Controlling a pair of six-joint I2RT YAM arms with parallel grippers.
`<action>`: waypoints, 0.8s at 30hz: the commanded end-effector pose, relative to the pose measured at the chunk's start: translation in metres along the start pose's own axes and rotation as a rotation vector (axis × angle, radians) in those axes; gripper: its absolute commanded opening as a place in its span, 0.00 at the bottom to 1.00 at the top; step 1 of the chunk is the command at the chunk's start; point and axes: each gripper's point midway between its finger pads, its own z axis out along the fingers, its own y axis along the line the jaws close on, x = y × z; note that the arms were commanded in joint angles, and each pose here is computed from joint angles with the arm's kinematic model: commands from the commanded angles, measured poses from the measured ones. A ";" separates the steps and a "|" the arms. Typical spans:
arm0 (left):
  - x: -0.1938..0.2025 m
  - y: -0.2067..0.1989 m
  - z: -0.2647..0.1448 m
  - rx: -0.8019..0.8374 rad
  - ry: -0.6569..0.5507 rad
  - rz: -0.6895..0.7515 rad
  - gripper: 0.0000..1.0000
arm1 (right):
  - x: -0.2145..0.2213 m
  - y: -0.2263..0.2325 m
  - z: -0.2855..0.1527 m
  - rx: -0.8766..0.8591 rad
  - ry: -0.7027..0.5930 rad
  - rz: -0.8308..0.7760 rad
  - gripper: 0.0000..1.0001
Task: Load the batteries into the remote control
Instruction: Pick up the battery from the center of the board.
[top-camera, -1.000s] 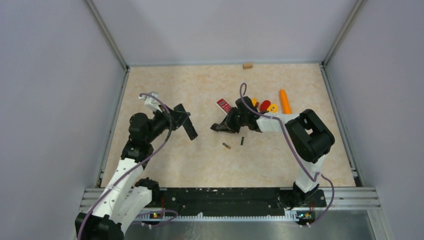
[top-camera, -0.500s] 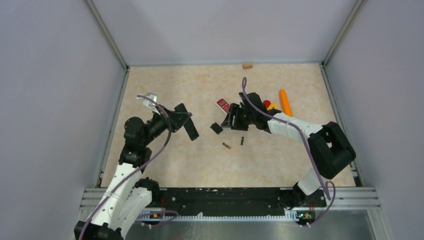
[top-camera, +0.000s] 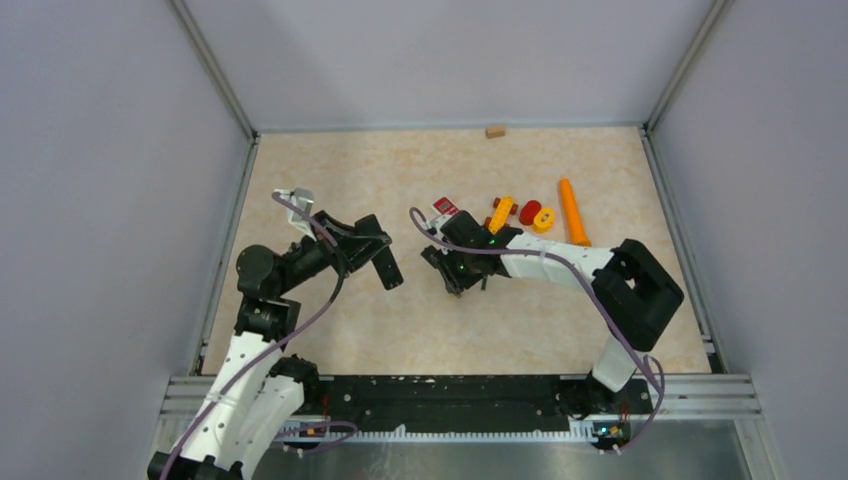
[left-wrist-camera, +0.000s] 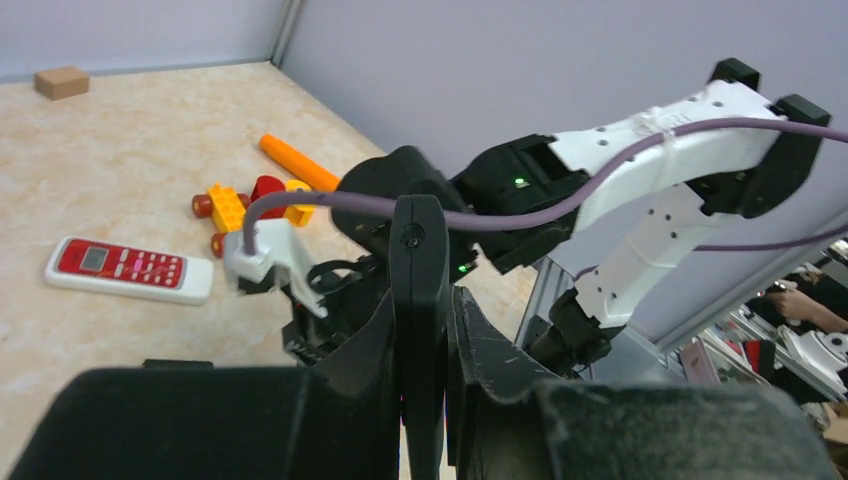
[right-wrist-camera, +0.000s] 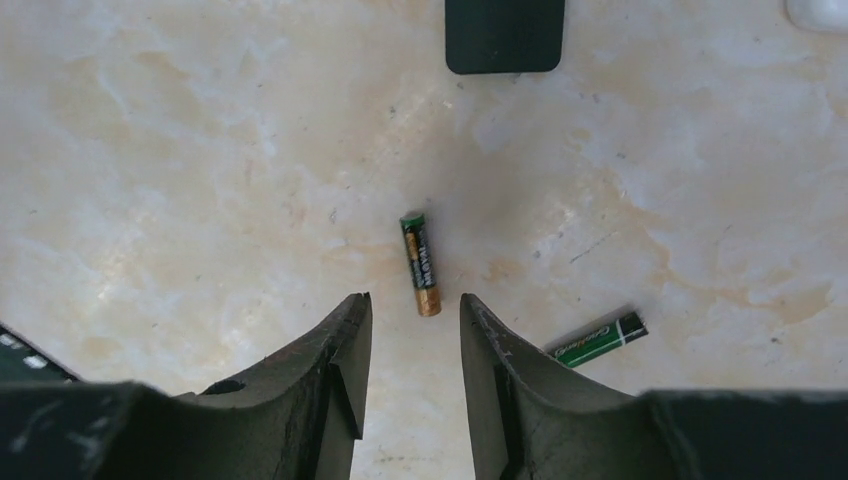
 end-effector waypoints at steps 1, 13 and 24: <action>-0.015 -0.040 -0.003 0.155 -0.006 0.103 0.00 | -0.013 -0.009 0.008 0.101 0.006 -0.130 0.38; -0.017 -0.046 -0.005 0.174 -0.008 0.114 0.00 | -0.008 -0.005 0.028 0.097 0.050 -0.157 0.35; -0.019 -0.042 -0.003 0.155 -0.014 0.106 0.00 | -0.005 0.001 0.034 0.114 0.070 -0.178 0.14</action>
